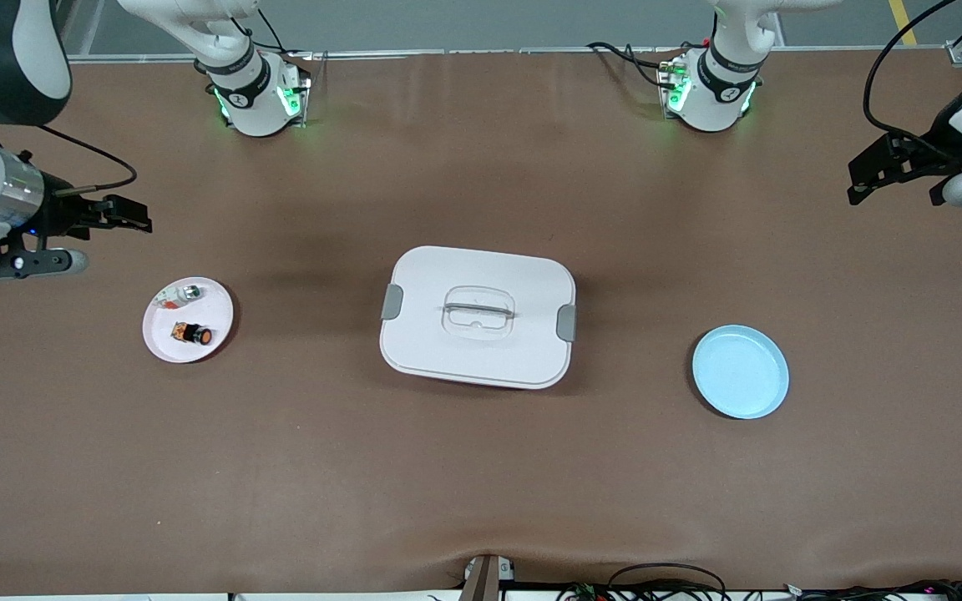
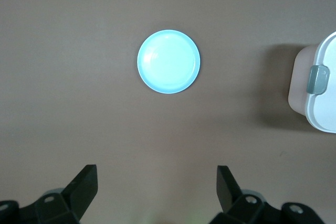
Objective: Transfer orange switch to right arm and place
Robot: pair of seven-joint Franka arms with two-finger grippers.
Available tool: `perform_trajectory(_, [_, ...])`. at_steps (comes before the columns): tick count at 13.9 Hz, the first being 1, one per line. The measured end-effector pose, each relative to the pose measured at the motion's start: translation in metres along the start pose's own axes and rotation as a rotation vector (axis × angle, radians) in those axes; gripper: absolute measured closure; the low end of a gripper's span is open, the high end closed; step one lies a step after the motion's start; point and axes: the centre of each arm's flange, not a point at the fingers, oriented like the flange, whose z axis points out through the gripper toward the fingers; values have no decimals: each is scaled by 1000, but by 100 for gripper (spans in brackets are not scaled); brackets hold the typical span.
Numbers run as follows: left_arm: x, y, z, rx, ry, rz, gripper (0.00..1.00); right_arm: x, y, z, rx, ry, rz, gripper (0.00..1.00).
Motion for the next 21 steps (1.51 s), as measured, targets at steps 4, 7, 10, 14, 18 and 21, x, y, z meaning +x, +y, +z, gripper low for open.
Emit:
perform_trajectory(4, [-1,0,1,0,-8,1,0,1,1,-13,-2,29,6,0])
perform_trajectory(7, [-1,1,1,1,-13,3,0,4,2,-32,-5,73,8,0])
perform_trajectory(10, [-2,2,4,1,-20,5,0,9,3,-42,-6,93,9,0])
perform_trajectory(14, [-2,8,6,2,-21,16,0,16,9,-49,-6,109,18,0])
perform_trajectory(18, [-2,11,8,2,-15,21,0,15,15,-75,-9,162,37,0])
perform_trajectory(21, [-6,10,10,3,-15,19,0,12,20,-91,-10,195,50,0])
